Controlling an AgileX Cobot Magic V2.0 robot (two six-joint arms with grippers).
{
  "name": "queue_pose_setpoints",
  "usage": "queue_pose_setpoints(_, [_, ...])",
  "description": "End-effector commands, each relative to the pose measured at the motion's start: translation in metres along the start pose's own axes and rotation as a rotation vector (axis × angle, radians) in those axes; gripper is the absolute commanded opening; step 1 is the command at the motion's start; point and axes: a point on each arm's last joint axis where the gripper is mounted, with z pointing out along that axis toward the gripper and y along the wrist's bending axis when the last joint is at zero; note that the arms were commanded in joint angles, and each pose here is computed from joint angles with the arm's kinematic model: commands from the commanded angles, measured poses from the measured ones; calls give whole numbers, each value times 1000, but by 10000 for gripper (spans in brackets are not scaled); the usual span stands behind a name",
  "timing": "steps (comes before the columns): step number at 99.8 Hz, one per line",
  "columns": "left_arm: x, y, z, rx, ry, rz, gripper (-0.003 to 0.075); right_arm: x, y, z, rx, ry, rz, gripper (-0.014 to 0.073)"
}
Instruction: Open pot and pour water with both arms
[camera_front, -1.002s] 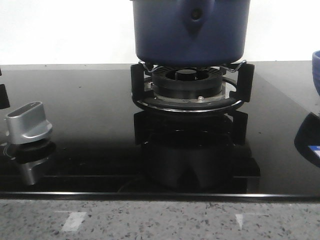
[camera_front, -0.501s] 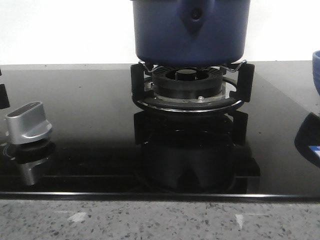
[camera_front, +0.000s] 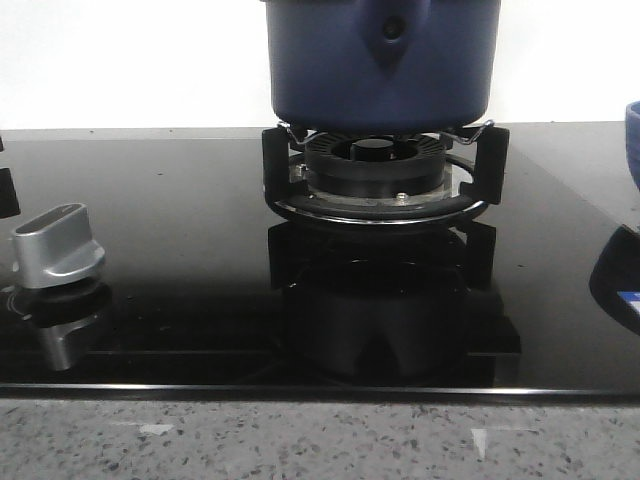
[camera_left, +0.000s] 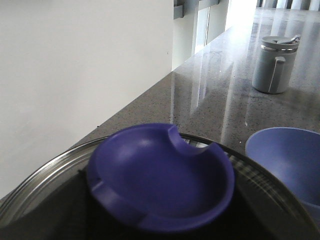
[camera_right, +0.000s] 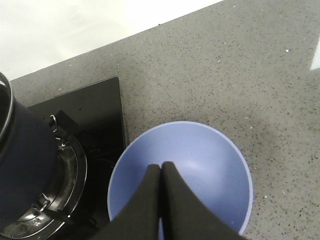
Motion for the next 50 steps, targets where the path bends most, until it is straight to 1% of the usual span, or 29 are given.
queue_pose_setpoints(1, [-31, -6, -6, 13, -124, -87, 254, -14, 4, -9, -25, -109, -16, -67])
queue_pose_setpoints(7, [-31, -6, -6, 18, -126, -116, 261, -14, 4, -9, -25, -109, -16, -67])
queue_pose_setpoints(20, [-32, -3, -10, 25, -133, -165, 309, -14, 4, -9, -24, -105, -16, -67])
queue_pose_setpoints(28, [-31, 0, -12, 22, -129, -202, 317, -14, 4, -9, -24, -105, -16, -67])
queue_pose_setpoints(50, [-30, -3, -16, 76, -99, -161, 317, -15, 4, -9, -27, -122, -16, -67])
